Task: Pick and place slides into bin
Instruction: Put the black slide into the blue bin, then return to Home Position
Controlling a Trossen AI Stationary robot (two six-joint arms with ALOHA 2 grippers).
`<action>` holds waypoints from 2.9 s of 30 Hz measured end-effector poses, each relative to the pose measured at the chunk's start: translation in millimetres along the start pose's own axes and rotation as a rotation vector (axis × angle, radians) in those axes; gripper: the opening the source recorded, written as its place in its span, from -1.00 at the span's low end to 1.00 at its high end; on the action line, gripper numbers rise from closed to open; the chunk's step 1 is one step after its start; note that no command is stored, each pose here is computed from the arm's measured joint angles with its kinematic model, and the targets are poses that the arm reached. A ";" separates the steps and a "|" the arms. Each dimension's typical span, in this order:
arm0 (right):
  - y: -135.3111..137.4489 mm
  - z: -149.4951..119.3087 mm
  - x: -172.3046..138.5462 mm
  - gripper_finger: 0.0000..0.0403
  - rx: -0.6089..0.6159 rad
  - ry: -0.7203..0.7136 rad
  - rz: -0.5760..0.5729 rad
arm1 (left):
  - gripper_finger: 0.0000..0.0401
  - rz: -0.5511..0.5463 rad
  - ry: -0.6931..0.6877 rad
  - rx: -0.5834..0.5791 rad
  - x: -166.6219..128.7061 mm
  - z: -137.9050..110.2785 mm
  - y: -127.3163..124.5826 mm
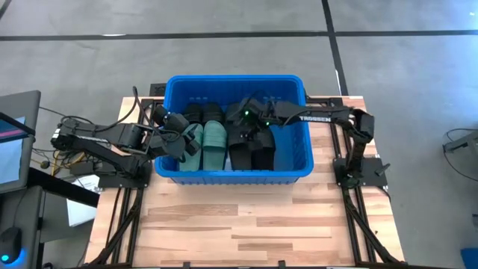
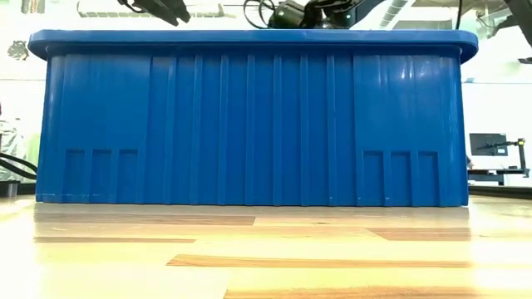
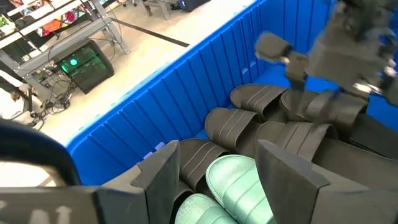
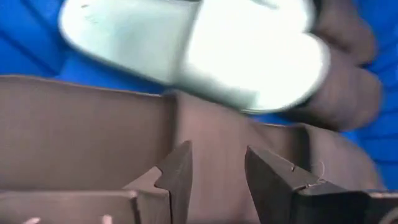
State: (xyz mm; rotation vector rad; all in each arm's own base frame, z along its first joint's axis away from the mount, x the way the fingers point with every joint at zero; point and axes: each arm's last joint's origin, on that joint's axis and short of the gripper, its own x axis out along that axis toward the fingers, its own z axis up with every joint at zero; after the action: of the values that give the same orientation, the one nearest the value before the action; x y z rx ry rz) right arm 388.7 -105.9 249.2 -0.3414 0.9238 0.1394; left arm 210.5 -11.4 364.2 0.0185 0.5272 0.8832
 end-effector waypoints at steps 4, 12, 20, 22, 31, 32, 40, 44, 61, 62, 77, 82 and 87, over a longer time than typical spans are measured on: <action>-11.9 -3.6 -9.9 -0.35 0.021 -0.018 -0.040 | -0.01 -0.001 0.000 -0.004 0.0 0.1 -0.1; -24.6 -14.7 8.4 -0.35 0.043 0.029 -0.094 | -0.01 -0.001 0.000 -0.006 0.0 0.1 -0.1; -25.7 -23.8 30.9 -0.35 0.055 0.076 -0.072 | -0.01 -0.002 0.001 -0.004 -0.1 -0.1 0.0; -25.8 -26.0 32.7 -0.35 0.060 0.094 -0.073 | -0.01 -0.001 0.002 -0.002 -0.1 -0.3 0.0; -26.7 -30.6 40.6 -0.35 0.063 0.138 -0.094 | -0.01 0.001 0.004 0.001 -0.1 -0.5 0.2; -25.6 -31.4 43.0 -0.35 0.063 0.145 -0.088 | -0.01 0.001 0.004 0.001 -0.1 -0.4 0.3; -14.5 -27.0 43.8 -0.35 0.000 0.171 -0.060 | -0.01 0.004 0.007 0.008 -0.1 -1.0 0.6; -13.7 -25.6 41.1 -0.35 -0.002 0.163 -0.054 | -0.01 0.007 0.013 0.015 -0.1 -1.8 1.2; -8.5 -1.3 29.5 -0.35 -0.069 0.112 -0.011 | -0.01 0.010 0.014 0.015 -0.1 -2.2 1.4; -9.8 -0.7 28.6 -0.35 -0.061 0.112 -0.019 | -0.01 0.010 0.015 0.015 -0.1 -2.2 1.4; -39.7 36.7 -73.5 -0.35 0.042 -0.088 -0.190 | -0.01 0.011 0.010 0.023 -0.2 -1.7 1.3; -35.5 42.5 -113.9 -0.35 0.044 -0.170 -0.243 | -0.01 0.002 0.001 0.006 -0.2 0.0 0.3; -34.4 36.8 -138.4 -0.35 0.076 -0.174 -0.259 | -0.01 -0.002 -0.007 -0.007 -0.3 1.1 -0.2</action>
State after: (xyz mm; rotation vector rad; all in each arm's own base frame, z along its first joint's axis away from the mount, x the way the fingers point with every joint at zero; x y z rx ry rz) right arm 342.8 -121.5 388.2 -0.3692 0.7039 -0.1020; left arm 211.0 -11.5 365.2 0.0146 0.5174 0.8827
